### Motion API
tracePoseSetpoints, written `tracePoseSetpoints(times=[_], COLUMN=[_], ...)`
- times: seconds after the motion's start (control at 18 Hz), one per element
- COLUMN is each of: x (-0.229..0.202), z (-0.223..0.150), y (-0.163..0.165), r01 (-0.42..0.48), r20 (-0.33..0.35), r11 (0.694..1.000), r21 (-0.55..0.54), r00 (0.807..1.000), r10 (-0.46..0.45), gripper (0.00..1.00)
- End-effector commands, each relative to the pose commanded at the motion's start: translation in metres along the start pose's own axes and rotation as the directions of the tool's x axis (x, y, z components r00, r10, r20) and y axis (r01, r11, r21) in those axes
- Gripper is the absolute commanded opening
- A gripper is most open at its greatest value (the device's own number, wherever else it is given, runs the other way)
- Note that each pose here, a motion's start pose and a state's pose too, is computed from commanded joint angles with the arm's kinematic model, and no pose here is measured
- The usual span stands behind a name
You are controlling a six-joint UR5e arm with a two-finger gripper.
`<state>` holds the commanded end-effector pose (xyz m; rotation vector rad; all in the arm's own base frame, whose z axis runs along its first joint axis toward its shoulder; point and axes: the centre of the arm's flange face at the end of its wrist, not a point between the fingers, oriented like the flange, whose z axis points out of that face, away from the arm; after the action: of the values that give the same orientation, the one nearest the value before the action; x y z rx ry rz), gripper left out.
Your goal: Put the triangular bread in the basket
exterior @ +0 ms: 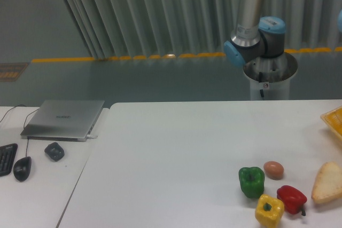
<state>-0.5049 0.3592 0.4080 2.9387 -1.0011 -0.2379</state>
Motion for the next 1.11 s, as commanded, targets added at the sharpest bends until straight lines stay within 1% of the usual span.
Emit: tracePoseSetpoints(times=[0.11,0.28,0.56,0.67,0.72,0.78,0.89,0.94,1.0,1.06,1.11], x=[0.000,-0.001,0.005,0.005,0.004,0.004,0.003,0.003,0.003,0.003,0.002], z=[-0.001,-0.001,0.005,0.003,0.004,0.003,0.003,0.005,0.005,0.006,0.004], y=[-0.006,-0.018,-0.017,-0.019,-0.023,-0.027,-0.035,-0.045,-0.058,-0.066,-0.071], r01=[0.002,0.075,0.095,0.134,0.176,0.230,0.347,0.390,0.423,0.459,0.482], r20=[0.001,0.003,-0.006,-0.002,-0.005,-0.009,-0.026,-0.036,-0.044,-0.052,-0.055], r11=[1.000,0.997,0.995,0.990,0.981,0.967,0.929,0.912,0.897,0.879,0.867], r21=[0.004,0.011,0.018,0.049,0.083,0.112,0.128,0.125,0.126,0.126,0.130], r00=[1.000,0.997,0.995,0.991,0.984,0.973,0.938,0.920,0.906,0.888,0.876], r10=[-0.002,-0.075,-0.095,-0.134,-0.177,-0.230,-0.347,-0.389,-0.421,-0.456,-0.479], gripper=[1.00,1.00,1.00,1.00,1.00,1.00,1.00,1.00,1.00,1.00,1.00])
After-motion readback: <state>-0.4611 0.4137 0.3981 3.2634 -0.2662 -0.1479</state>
